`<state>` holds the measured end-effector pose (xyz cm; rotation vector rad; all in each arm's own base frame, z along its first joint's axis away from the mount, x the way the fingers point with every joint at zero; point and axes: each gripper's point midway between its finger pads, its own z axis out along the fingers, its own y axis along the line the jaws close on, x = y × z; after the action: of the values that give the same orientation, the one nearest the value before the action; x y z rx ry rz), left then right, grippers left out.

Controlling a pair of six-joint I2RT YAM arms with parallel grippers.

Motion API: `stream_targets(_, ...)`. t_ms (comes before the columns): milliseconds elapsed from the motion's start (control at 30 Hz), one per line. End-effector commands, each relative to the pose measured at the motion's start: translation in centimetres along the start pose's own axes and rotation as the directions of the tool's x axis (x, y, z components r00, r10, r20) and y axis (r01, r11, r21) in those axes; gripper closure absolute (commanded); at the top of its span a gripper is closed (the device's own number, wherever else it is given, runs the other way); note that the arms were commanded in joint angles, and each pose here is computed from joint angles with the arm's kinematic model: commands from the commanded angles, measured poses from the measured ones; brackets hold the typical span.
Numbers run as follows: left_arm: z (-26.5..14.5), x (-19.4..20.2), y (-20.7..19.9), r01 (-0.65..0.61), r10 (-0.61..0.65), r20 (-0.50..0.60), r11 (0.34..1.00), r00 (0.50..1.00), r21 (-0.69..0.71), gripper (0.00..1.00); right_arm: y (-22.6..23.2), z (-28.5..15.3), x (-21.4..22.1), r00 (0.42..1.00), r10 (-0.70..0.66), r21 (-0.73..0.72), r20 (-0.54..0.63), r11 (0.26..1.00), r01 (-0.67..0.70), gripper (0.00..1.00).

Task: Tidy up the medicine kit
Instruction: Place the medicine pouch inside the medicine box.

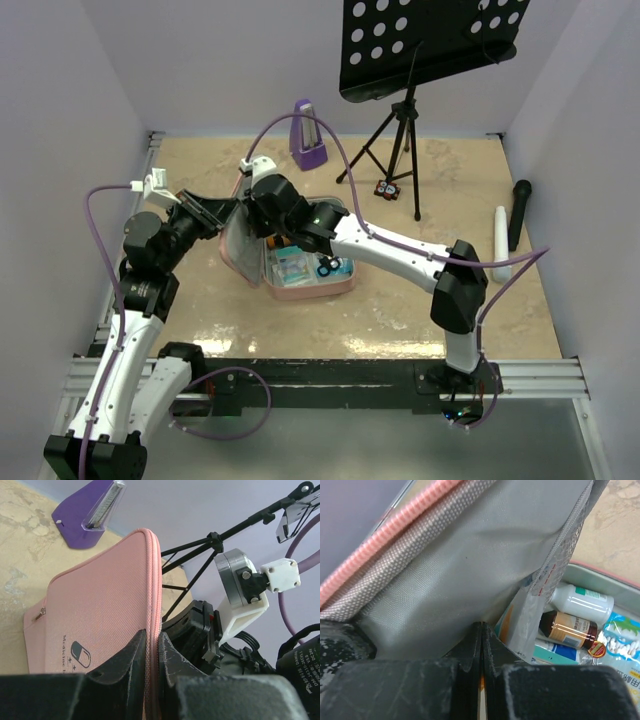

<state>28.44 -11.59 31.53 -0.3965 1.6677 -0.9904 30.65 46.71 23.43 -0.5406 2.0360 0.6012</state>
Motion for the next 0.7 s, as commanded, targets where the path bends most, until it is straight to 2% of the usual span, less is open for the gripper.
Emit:
stream_targets(0,-1.1,-3.4,-5.9,-0.046,0.03,0.096,0.984,0.995,0.173,1.0,0.5,-2.5,-2.7,0.997,0.036,-0.031,0.073,0.999,-0.034,1.0)
stream_targets(167,-1.1,-3.2,-5.4,-0.047,0.032,0.096,0.986,0.995,0.158,1.0,1.0,-8.3,-9.2,0.961,0.118,-0.094,0.252,0.991,-0.097,1.0)
stream_targets(267,-1.1,-3.1,-5.1,-0.046,0.031,0.095,0.987,0.995,0.155,1.0,0.7,-10.4,-10.7,0.951,0.128,-0.095,0.281,0.99,-0.105,0.97)
stream_targets(333,-1.2,-3.1,-5.2,-0.046,0.031,0.097,0.987,0.995,0.155,1.0,0.2,-10.9,-10.2,0.954,0.123,-0.081,0.275,0.991,-0.104,0.97)
stream_targets(533,-1.1,-3.1,-5.2,-0.042,0.027,0.094,0.987,0.995,0.157,1.0,-1.2,-9.0,-4.6,0.984,0.082,-0.038,0.156,0.996,-0.077,0.89)
stream_targets(667,-1.1,-2.9,-5.1,-0.042,0.027,0.091,0.987,0.995,0.158,1.0,-0.8,-7.5,-3.3,0.989,0.076,-0.044,0.123,0.996,-0.071,0.89)
